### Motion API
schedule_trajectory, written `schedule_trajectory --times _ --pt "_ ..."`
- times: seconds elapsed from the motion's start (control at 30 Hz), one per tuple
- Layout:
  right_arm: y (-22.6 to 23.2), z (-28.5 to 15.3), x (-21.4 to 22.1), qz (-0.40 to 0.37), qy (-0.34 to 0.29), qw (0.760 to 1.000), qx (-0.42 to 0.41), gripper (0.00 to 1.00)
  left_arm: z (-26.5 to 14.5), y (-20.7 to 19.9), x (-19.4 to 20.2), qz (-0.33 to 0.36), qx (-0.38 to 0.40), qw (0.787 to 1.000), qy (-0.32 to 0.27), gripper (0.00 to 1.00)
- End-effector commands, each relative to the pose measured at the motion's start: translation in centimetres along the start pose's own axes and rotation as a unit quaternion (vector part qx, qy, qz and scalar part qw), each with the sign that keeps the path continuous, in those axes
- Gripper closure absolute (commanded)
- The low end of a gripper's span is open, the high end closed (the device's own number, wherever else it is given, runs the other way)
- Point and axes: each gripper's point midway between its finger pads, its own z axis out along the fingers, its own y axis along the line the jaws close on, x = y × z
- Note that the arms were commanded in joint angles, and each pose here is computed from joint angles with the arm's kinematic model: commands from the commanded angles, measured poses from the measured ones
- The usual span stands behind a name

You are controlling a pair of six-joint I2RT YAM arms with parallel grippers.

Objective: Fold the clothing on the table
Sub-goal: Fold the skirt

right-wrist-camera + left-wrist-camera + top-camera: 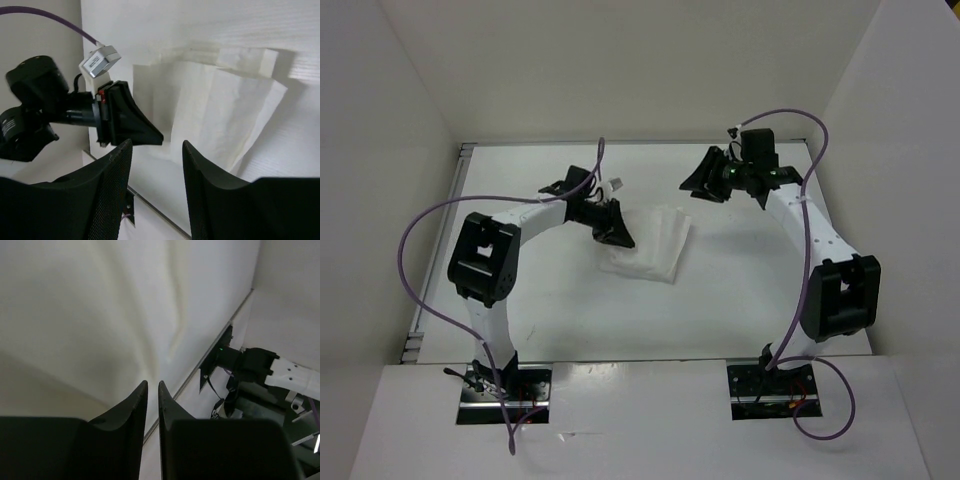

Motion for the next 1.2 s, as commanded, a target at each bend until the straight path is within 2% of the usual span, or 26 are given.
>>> schedule_trajectory --times 0.0,0.17,0.33,0.43,0.5,0.53,0.63,0.77,0.8,0.87,0.9,1.0,1.03,1.07,1.1,1.13,1.17 --pt "-0.7 -1.1 0.7 -0.005 -0.002 1.0 0.009 0.5 -0.8 4.9 1.6 -0.053 -0.03 0.998 0.006 0.8" --pt "-1.5 -1.0 1.6 0.001 0.004 1.0 0.019 0.5 0.7 11.9 4.8 -0.116 -0.119 0.986 0.032 0.8" --pt "-1.3 -1.5 1.7 -0.001 0.001 1.0 0.016 0.5 1.6 14.4 5.5 -0.145 -0.132 0.98 0.039 0.81" --pt "-0.4 -2.5 1.7 -0.012 -0.004 1.0 0.006 0.5 -0.2 10.9 2.8 -0.113 -0.1 0.989 0.007 0.75" --pt "-0.3 -3.0 2.0 -0.017 -0.005 1.0 0.005 0.48 -3.0 6.1 0.5 -0.069 -0.066 0.995 -0.03 0.58" --pt "-0.1 -3.8 1.8 -0.02 -0.015 1.0 0.003 0.47 -5.4 2.9 -1.5 -0.022 -0.053 0.996 -0.069 0.52" --pt "-0.5 -5.0 2.2 -0.024 -0.036 0.999 0.007 0.45 -10.0 -2.3 -3.0 0.045 -0.029 0.99 -0.132 0.37" --pt "-3.3 -5.4 4.7 0.02 -0.045 0.998 0.048 0.42 -12.7 -1.1 -1.8 0.023 -0.075 0.977 -0.197 0.34" --pt "-4.0 -5.7 5.1 0.034 -0.051 0.996 0.06 0.42 -12.0 1.2 0.2 -0.009 -0.098 0.977 -0.187 0.34" --pt "-4.2 -6.5 6.9 0.059 -0.066 0.994 0.062 0.42 -12.7 2.3 1.7 -0.031 -0.127 0.967 -0.218 0.34" --pt "-4.8 -6.8 7.0 0.065 -0.091 0.99 0.084 0.4 -11.8 4.4 4.3 -0.06 -0.148 0.966 -0.205 0.34" --pt "-3.6 -8.0 9.9 0.098 -0.117 0.986 0.067 0.22 -14.3 2.5 5.7 -0.067 -0.145 0.942 -0.295 0.34" --pt "-4.2 -8.1 10.6 0.107 -0.126 0.984 0.069 0.14 -14.0 3.2 7.2 -0.086 -0.143 0.939 -0.3 0.32" --pt "-2.8 -9.7 10.1 0.103 -0.154 0.982 0.044 0.0 -14.9 3.0 7.1 -0.104 -0.143 0.927 -0.331 0.3" --pt "-2.8 -10.4 10.0 0.101 -0.165 0.98 0.045 0.0 -16.6 1.4 7.2 -0.089 -0.129 0.916 -0.369 0.28" --pt "-2.4 -11.1 9.8 0.098 -0.179 0.978 0.038 0.0 -17.3 0.9 7.3 -0.084 -0.124 0.91 -0.388 0.2" --pt "-1.8 -12.1 9.7 0.098 -0.194 0.976 0.018 0.0 -17.5 0.8 7.7 -0.09 -0.112 0.904 -0.402 0.18"
